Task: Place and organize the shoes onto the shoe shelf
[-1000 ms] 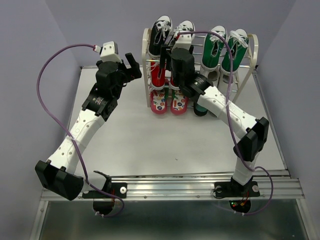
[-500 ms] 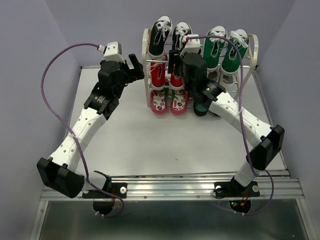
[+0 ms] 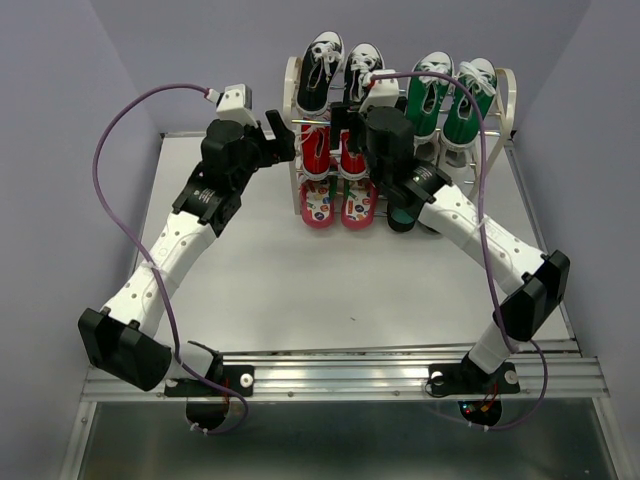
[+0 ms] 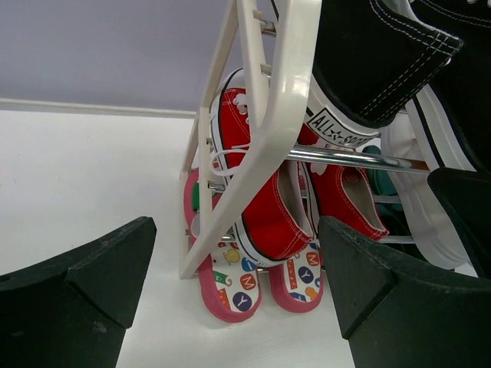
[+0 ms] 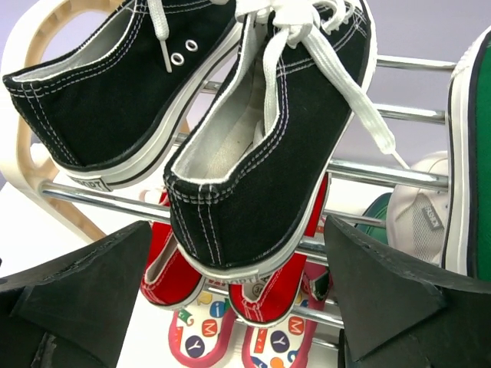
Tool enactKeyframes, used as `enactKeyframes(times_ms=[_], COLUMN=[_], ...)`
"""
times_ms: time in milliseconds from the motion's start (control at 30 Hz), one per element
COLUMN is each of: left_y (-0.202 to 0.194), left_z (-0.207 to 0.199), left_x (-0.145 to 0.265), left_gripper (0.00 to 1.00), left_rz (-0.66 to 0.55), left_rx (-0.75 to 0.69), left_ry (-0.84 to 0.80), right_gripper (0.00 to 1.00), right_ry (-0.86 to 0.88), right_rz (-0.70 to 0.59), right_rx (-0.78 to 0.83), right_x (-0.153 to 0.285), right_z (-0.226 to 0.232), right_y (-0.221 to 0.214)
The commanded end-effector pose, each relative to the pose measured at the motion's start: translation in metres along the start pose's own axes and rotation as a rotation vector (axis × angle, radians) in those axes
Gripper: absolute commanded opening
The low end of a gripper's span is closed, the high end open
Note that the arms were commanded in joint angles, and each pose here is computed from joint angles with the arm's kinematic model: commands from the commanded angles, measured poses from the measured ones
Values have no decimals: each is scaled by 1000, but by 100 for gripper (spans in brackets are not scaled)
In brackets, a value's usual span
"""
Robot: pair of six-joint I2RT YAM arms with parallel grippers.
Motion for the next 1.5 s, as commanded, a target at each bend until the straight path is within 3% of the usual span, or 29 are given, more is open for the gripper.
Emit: enactKeyframes(times_ms=[0, 300, 467, 533, 667, 767, 867, 1167, 1467], left_y=[34, 27, 4, -31, -62, -101, -118, -120, -115], left_z=[-17, -13, 6, 29, 42, 67, 85, 91, 89], left_x=[11, 31, 45, 46, 54, 61, 72, 77, 71], left_gripper=[99, 99, 99, 99, 99, 99, 99, 99, 99], left_rz=[-95, -107, -91, -47, -26, 29, 4, -29, -27], left_rx=[11, 27, 57, 87, 135, 141, 192, 211, 202], left_ry=[-70, -84, -37, 32, 40, 119, 179, 199, 202], right_gripper=[100, 100, 100, 100, 100, 100, 100, 100, 100], right_ry=[-3, 167, 260, 168, -36, -173, -246, -312, -432], right_rz=[-49, 69, 224, 313, 426, 468, 480, 500, 407], right_rx=[-53, -88, -127, -183, -167, -262, -328, -277, -287], right_x=[21, 63, 97, 110, 135, 158, 172, 155, 150], right_z=[-11, -8, -8, -23, -63, -87, -106, -114, -130], right_y=[30, 8, -53, -102, -187, -233, -258, -260, -247])
Point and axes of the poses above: each gripper's point midway between its finger pads, its own x axis back along the fingers, its own z axis along the line the jaws close on, y = z × x, the point moved 3 cm from there along x, back along the fingers, and after that the axes turned 5 degrees about x, right-handed, at the moved point
